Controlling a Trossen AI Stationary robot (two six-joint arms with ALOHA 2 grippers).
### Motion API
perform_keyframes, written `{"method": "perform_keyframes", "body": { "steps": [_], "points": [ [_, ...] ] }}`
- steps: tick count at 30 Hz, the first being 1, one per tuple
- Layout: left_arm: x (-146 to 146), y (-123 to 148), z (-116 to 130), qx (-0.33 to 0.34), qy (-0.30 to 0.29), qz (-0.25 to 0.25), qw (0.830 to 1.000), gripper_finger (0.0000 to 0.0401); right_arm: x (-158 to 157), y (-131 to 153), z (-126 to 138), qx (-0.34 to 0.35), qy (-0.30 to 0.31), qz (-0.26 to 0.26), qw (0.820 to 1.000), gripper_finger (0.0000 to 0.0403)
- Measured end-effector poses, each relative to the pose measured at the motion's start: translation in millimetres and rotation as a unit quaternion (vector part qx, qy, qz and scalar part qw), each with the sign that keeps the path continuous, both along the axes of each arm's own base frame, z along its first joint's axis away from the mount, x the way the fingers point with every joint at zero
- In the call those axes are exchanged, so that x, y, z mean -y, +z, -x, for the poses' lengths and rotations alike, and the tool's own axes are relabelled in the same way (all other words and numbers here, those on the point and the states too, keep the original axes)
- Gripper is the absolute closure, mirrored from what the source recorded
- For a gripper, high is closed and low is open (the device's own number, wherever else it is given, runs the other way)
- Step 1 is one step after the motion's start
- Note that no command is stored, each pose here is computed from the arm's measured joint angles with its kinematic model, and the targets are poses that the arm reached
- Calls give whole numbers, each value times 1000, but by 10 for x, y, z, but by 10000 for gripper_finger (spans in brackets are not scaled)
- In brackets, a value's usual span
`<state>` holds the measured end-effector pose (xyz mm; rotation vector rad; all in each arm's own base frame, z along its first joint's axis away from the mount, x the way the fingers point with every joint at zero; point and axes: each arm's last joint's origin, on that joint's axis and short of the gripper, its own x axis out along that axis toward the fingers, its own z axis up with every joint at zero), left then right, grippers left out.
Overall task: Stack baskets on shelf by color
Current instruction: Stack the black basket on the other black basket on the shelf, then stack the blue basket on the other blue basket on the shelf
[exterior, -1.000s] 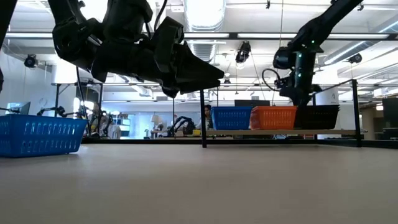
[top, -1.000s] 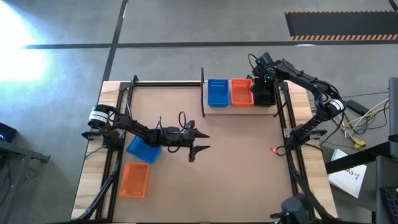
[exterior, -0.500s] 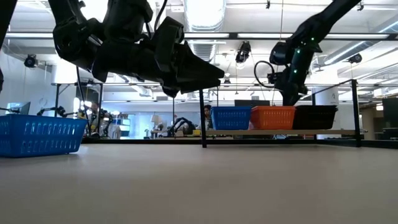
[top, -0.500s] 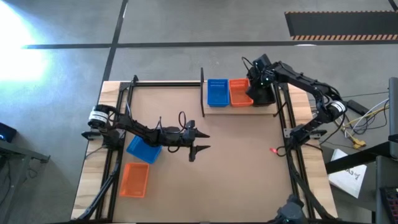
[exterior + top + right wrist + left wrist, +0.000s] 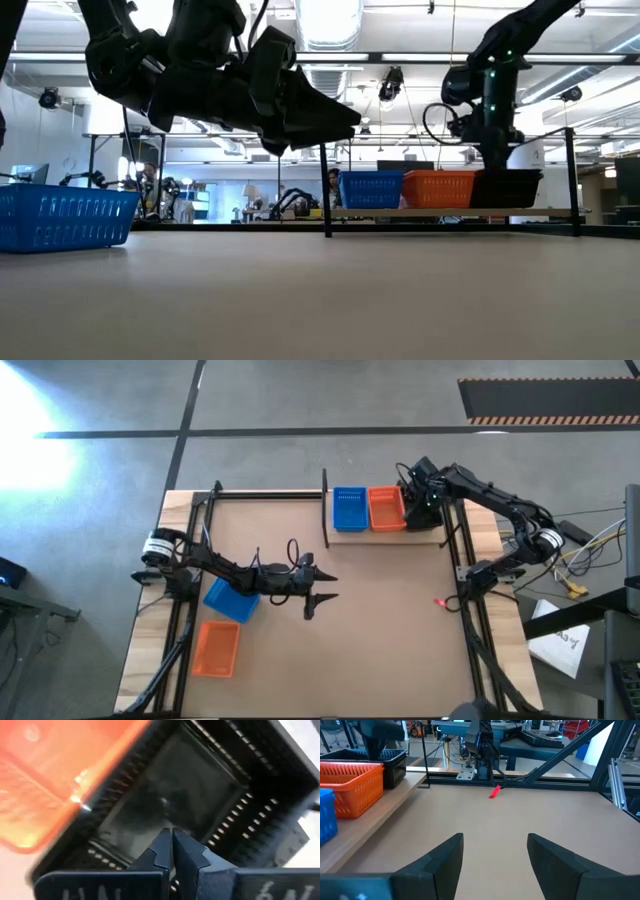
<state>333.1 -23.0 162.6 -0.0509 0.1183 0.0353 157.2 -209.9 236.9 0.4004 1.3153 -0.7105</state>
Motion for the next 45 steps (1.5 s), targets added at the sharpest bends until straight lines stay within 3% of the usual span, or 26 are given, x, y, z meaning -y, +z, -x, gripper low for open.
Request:
{"method": "perform_keyframes", "body": {
  "steps": [3,12,18,23,27,31,35,38,42,45],
  "points": [
    [0,3,-2,1,0,-1,1000,196,-69,-28,-83,24,15,-13,1000,394],
    [1,3,-2,1,0,1,1000,196,-154,31,-322,58,59,19,996,394],
    [1,1,-2,-1,0,2,1000,196,-222,227,-295,63,57,69,994,394],
    [7,10,16,-8,-1,2,1000,196,-546,422,-286,104,74,107,986,394],
    [7,166,117,-40,-3,-3,999,196,-995,387,-354,186,110,154,964,394],
    [7,352,327,-123,10,-15,992,196,-1489,118,-425,299,168,161,925,394],
    [50,554,618,-224,62,-17,972,196,-1927,-226,-467,395,211,180,876,394],
    [117,710,856,-303,115,21,946,196,-2193,-472,-444,441,217,210,845,394],
    [276,828,1145,-371,171,105,907,196,-2427,-716,-359,472,200,243,824,394],
    [437,817,1290,-390,210,179,879,196,-2516,-862,-313,471,193,253,823,394]
  ]
}}
